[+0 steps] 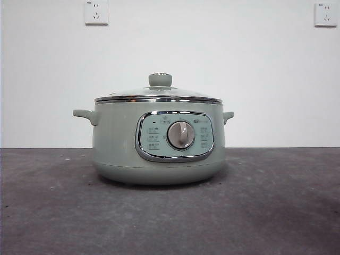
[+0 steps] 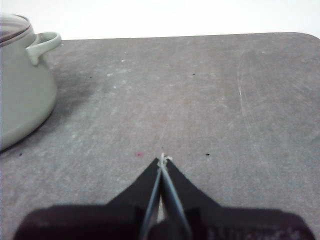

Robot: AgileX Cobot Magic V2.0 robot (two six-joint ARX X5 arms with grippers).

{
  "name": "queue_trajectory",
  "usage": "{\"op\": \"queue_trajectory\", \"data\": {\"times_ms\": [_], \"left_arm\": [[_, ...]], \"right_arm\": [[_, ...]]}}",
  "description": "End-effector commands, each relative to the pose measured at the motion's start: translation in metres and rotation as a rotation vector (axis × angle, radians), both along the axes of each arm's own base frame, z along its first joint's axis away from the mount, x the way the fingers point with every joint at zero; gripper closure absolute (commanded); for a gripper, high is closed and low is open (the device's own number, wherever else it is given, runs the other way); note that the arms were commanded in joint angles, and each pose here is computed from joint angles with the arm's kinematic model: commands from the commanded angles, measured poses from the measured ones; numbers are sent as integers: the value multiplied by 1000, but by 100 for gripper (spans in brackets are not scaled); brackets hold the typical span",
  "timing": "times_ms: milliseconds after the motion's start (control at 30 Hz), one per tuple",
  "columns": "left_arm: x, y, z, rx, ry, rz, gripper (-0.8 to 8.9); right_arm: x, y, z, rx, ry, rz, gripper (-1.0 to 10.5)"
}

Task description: Pick up the egg,open the lid,put the egg in the pot,close the lid

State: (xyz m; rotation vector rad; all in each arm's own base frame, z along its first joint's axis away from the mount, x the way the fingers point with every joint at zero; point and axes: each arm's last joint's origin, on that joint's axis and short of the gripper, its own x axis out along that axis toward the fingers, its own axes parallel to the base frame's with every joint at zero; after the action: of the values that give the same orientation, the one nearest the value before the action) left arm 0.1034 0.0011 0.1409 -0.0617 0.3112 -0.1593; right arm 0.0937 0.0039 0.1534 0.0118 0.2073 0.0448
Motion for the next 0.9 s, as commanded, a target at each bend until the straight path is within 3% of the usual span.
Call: {"op": "queue_trajectory", "data": {"times_ms": [33, 900], "left_arm": [[0, 0, -3, -9, 6, 3, 817], [0, 0, -3, -10, 7, 3, 817]], "right_arm": [[1, 0, -2, 11, -5, 0, 946], [1, 0, -2, 9, -3, -7, 946]]}}
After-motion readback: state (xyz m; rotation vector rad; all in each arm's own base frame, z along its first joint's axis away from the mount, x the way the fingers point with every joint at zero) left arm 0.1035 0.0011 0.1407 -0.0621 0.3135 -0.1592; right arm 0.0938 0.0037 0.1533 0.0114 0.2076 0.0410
